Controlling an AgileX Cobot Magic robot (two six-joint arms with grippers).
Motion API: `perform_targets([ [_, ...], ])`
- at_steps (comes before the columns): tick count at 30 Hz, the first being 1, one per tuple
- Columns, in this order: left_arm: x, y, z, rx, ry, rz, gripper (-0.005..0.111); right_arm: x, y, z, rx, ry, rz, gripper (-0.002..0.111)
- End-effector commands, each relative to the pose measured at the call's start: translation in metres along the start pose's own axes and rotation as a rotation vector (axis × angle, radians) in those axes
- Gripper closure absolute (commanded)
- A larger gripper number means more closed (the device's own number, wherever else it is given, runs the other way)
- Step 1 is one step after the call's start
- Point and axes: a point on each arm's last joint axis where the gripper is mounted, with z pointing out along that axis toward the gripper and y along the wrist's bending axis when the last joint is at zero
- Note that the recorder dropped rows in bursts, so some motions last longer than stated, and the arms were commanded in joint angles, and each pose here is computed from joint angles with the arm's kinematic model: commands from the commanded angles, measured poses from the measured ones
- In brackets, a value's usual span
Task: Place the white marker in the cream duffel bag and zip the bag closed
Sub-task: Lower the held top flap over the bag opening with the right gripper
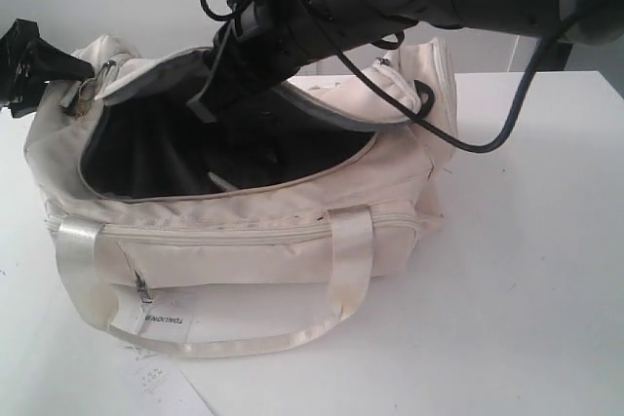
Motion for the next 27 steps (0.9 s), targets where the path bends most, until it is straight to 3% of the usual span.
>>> perform_targets([
  [1, -0.001, -0.007, 0.000, 0.035, 0.005, 0.024, 0.085, 0.007, 0.003, 0.001, -0.054, 0.069, -0.017, 0.075],
  [3, 0.000, -0.009, 0.000, 0.060, 0.014, 0.019, 0.104, 0.013, 0.008, 0.002, -0.108, 0.135, -0.028, 0.056],
  [5, 0.001, -0.011, 0.000, 0.082, 0.016, 0.016, 0.107, 0.021, 0.013, 0.001, -0.170, 0.215, -0.045, 0.045],
  [11, 0.001, -0.013, -0.001, 0.107, 0.021, -0.024, 0.107, 0.017, 0.015, -0.010, -0.199, 0.224, -0.041, 0.047],
  [15, 0.002, -0.014, -0.001, 0.123, 0.033, -0.023, 0.107, -0.012, 0.024, -0.028, -0.301, 0.072, 0.150, 0.050],
  [17, 0.002, -0.015, -0.001, 0.129, 0.039, -0.023, 0.107, -0.023, 0.032, -0.031, -0.365, -0.014, 0.165, 0.052],
  [20, 0.003, -0.016, -0.001, 0.140, 0.047, -0.025, 0.107, -0.031, 0.047, -0.024, -0.405, -0.101, 0.063, 0.062],
  [27, 0.003, -0.016, -0.001, 0.139, 0.049, -0.026, 0.107, -0.029, 0.067, 0.027, -0.278, -0.133, 0.038, 0.098],
])
